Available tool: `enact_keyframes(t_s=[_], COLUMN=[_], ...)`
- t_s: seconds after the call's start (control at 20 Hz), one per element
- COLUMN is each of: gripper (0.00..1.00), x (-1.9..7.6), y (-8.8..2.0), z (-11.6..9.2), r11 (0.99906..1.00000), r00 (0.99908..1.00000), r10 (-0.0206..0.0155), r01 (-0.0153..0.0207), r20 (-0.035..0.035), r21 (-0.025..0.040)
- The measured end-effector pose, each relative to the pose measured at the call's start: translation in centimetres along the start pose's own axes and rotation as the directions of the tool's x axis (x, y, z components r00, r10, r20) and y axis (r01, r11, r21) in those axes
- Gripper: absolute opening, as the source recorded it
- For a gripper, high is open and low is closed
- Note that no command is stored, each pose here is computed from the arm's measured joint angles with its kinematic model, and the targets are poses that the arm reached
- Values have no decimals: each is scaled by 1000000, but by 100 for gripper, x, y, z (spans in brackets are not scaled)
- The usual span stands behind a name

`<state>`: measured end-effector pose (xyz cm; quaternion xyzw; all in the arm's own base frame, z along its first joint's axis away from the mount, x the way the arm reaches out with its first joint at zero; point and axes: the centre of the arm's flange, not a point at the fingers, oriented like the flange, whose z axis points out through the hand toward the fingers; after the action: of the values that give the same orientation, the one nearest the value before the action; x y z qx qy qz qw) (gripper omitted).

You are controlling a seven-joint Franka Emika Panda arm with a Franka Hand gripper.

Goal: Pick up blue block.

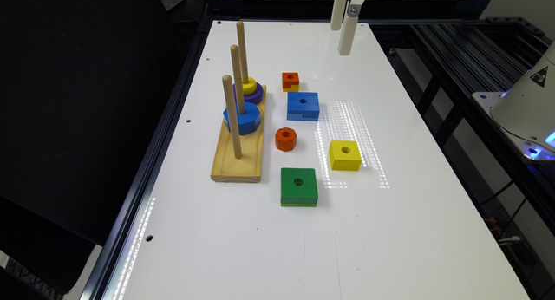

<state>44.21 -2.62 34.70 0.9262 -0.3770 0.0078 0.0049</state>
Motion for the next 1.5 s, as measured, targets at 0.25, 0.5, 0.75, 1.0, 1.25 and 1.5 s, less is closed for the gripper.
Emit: enact_keyframes(t_s=[0.25, 0.5, 0.75, 1.0, 1.25, 1.5], gripper=[100, 100, 100, 100, 100, 100], x=[0, 7, 30, 52, 63, 72], y=[0, 8, 35, 60, 73, 84], z=[0, 0, 0, 0, 0, 34], r11=[1000000, 999999, 999985, 999969, 999957, 999938], r00=[1000000, 999999, 999985, 999968, 999955, 999943], r10=[-63, 1644, 5370, 7788, 9260, 10494], r01=[63, -1644, -5370, -7789, -9261, -10486], r20=[-2, -141, -853, -1552, -1847, 1942], r21=[-15, -242, -432, -774, -804, -3776])
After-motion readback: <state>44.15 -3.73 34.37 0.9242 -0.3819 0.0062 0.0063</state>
